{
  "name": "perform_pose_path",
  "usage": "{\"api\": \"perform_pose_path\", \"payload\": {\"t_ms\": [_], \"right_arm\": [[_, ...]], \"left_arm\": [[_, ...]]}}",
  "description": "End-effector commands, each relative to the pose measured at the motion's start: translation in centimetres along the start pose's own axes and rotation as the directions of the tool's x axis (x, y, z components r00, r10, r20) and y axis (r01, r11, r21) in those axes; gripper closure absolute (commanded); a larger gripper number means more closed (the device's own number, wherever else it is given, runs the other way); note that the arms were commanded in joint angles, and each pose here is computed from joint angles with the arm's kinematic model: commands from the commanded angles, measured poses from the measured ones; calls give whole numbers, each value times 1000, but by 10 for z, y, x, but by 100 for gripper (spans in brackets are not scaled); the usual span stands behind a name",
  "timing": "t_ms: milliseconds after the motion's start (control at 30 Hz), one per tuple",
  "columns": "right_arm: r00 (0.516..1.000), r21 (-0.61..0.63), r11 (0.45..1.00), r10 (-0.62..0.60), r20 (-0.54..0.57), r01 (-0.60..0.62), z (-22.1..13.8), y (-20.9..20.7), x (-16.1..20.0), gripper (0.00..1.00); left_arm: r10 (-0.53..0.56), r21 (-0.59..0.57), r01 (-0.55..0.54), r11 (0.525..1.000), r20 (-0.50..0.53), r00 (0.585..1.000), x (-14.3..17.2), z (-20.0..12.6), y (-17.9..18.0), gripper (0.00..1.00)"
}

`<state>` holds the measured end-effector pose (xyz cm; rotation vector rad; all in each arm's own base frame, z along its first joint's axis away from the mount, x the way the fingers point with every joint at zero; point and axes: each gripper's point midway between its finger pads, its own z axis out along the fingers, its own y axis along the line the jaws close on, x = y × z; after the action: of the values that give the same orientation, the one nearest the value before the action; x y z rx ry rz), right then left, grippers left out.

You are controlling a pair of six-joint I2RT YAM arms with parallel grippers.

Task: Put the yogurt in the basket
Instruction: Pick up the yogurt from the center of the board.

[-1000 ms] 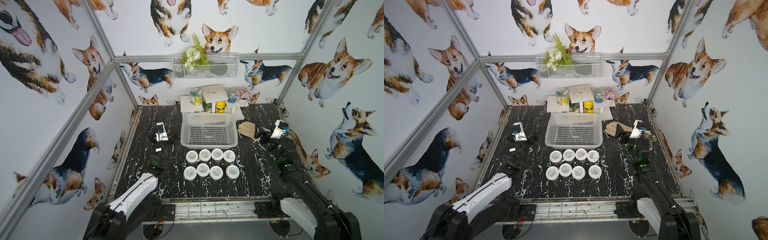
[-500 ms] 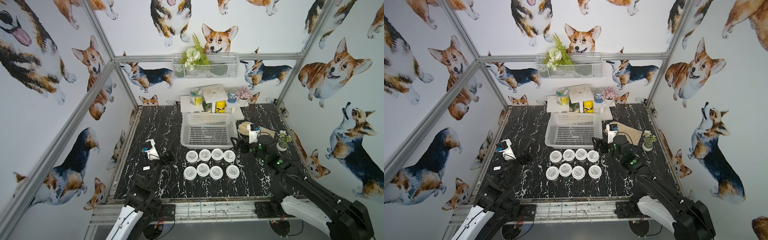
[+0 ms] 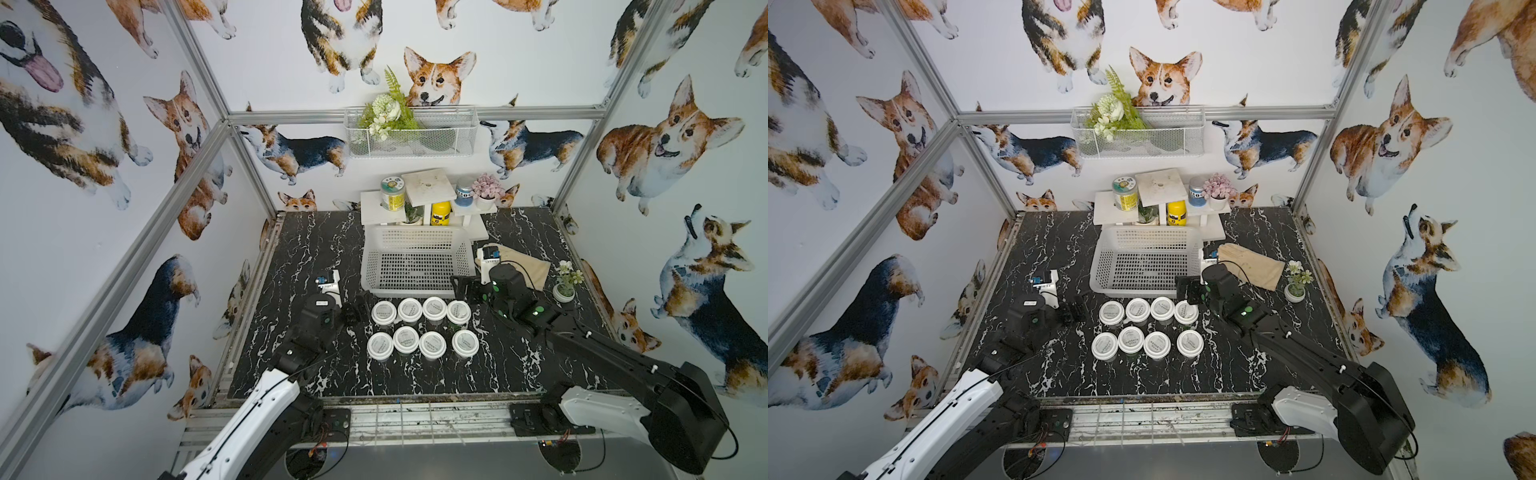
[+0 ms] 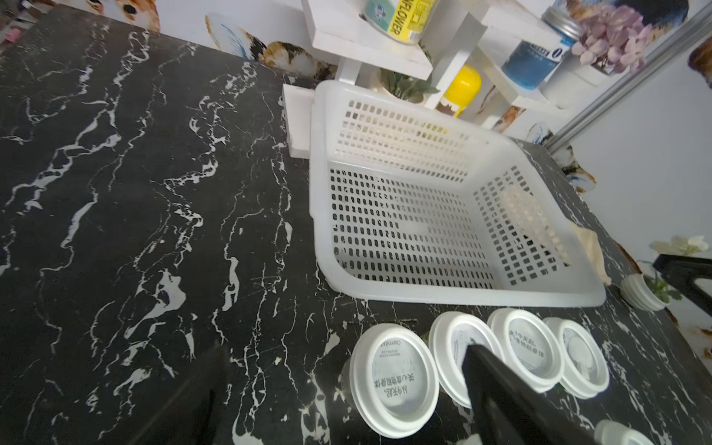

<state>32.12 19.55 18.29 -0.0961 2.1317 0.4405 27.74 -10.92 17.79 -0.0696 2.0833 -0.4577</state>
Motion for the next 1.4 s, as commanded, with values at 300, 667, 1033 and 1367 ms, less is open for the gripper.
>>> {"api": "perform_pose_path", "payload": {"t_ms": [300, 667, 1033, 1367], "right_arm": [[999, 97, 995, -33, -26, 36, 2, -5, 12, 1], [998, 85, 996, -7, -69, 13, 13, -12, 13, 21], [997, 60, 998, -19, -73, 23, 14, -8, 15, 24], [997, 51, 998, -24, -72, 28, 13, -7, 14, 26]], "left_arm": [[83, 84, -77, 993, -75, 994, 5, 13, -43, 2], [10, -142, -41, 989, -208, 978, 25, 2, -14, 22], [44, -117, -98, 988, -392, 919, 43, 2, -33, 18], [81, -115, -155, 981, -482, 872, 61, 17, -43, 22]]}}
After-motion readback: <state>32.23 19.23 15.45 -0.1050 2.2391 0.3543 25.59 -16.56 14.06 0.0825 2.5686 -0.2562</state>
